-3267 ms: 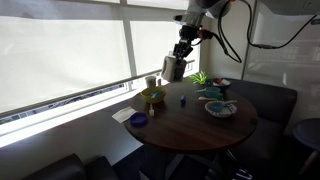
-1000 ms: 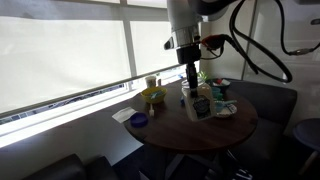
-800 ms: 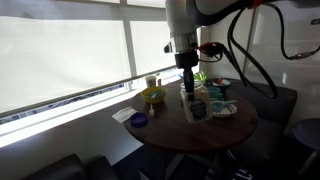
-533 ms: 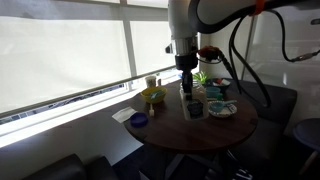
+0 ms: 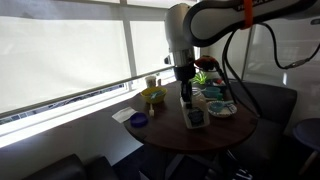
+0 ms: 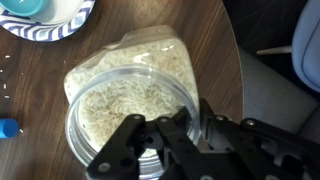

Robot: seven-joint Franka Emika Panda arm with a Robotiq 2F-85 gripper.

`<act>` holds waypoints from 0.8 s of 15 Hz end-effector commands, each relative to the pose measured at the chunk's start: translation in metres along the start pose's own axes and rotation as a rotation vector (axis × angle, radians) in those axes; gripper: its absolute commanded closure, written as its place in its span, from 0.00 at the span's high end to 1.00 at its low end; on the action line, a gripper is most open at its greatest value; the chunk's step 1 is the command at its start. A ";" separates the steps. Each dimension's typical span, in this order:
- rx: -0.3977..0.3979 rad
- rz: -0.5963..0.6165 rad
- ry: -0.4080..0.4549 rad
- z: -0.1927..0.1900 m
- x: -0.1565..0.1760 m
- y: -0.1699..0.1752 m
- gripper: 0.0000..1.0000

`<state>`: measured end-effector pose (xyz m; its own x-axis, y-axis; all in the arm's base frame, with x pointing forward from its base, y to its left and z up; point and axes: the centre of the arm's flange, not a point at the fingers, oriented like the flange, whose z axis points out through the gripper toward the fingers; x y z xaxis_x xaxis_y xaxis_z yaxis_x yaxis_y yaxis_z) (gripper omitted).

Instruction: Move the container to the left

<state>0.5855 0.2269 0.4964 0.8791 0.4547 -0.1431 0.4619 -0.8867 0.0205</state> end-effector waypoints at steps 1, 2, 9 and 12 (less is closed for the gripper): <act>-0.044 0.066 0.039 -0.016 0.000 -0.001 0.02; -0.053 0.086 0.047 -0.018 -0.001 0.001 0.02; -0.075 0.144 0.146 -0.028 0.006 0.004 0.02; -0.090 0.143 0.199 -0.038 0.015 0.002 0.02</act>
<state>0.6023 0.2275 0.5062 0.9365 0.3506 -0.0092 0.3505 -0.9342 0.0672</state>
